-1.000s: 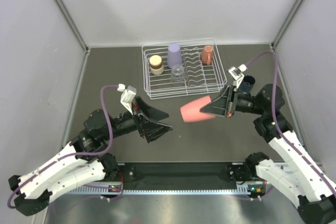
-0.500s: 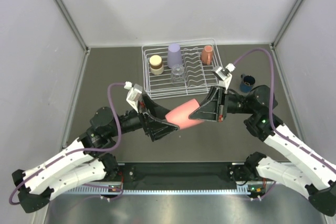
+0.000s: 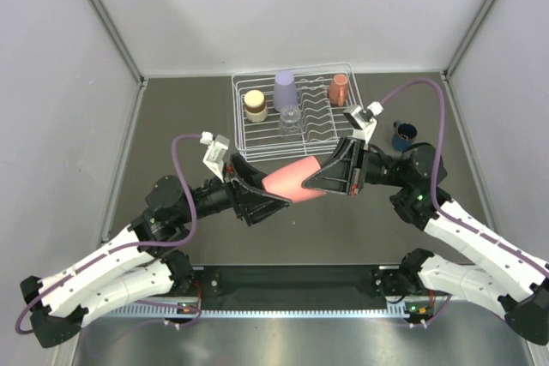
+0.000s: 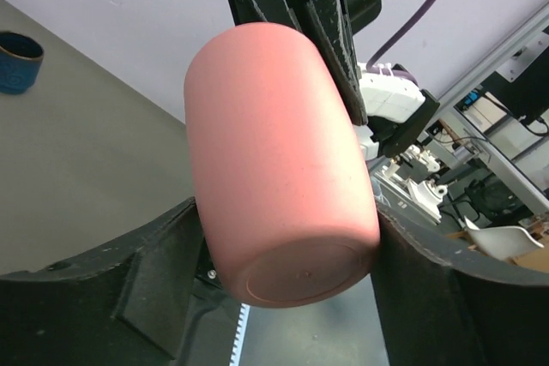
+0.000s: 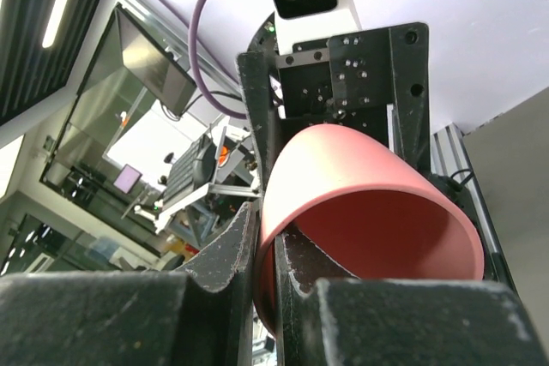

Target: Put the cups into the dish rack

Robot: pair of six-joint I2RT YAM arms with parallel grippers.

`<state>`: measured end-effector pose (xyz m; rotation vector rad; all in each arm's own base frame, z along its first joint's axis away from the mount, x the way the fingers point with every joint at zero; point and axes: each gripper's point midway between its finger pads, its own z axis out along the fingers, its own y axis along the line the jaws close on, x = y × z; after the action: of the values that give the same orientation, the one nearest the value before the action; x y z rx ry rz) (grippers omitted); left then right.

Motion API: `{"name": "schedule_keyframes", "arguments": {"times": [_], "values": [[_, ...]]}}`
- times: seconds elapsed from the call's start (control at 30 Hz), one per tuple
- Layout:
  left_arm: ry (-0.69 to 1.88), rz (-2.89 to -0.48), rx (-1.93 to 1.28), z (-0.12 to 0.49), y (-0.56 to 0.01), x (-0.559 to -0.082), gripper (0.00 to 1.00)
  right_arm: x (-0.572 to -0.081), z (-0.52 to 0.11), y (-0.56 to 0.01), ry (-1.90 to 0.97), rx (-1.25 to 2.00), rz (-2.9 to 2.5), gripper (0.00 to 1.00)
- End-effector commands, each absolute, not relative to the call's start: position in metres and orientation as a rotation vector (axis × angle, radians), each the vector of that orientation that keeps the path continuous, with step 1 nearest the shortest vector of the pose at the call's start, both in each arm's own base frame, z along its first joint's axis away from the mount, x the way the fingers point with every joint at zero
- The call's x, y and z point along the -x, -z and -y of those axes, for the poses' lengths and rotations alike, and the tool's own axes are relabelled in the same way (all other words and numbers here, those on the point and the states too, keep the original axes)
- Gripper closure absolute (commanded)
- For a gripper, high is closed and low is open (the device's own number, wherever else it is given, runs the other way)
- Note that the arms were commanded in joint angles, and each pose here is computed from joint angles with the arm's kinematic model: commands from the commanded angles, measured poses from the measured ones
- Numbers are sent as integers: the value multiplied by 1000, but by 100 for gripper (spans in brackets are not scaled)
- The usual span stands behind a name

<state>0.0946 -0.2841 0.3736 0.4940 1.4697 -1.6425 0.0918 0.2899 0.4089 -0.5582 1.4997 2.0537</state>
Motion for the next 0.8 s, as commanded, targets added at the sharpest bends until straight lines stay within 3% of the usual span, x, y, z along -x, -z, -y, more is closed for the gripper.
{"name": "schedule_keyframes", "arguments": {"times": [0.0, 0.2, 0.27, 0.33, 0.4, 0.43, 0.47, 0.5, 0.57, 0.6, 0.7, 0.77], "values": [[1655, -1373, -449, 277, -397, -95, 20, -84, -289, -418, -2068, 584, -1421, 100], [1645, -1383, -423, 275, -398, -98, 19, -81, -290, -417, -2065, 593, -1412, 100], [1651, -1383, -425, 275, -398, -98, 22, -83, -290, -415, -2063, 578, -1415, 100], [1657, -1380, -430, 276, -400, -97, 32, -82, -291, -415, -2068, 576, -1410, 100], [1659, -1379, -439, 277, -401, -96, 51, -83, -293, -414, -2069, 574, -1410, 100], [1663, -1375, -444, 277, -402, -95, 79, -82, -294, -413, -2068, 574, -1416, 100], [1661, -1377, -442, 277, -403, -95, 94, -85, -294, -410, -2056, 565, -1432, 100], [1657, -1393, -438, 277, -400, -96, 100, -88, -296, -407, -2026, 570, -1439, 95], [1636, -1410, -415, 277, -401, -101, 100, -100, -299, -391, -1947, 501, -1570, 73], [1607, -1452, -412, 276, -398, -103, 100, -107, -299, -383, -1861, 513, -1590, 53], [1461, -1551, -350, 272, -386, -125, 100, -130, -290, -351, -1597, 427, -1797, 30], [1318, -1695, -307, 264, -368, -138, 100, -145, -274, -332, -1411, 337, -1918, 21]]}}
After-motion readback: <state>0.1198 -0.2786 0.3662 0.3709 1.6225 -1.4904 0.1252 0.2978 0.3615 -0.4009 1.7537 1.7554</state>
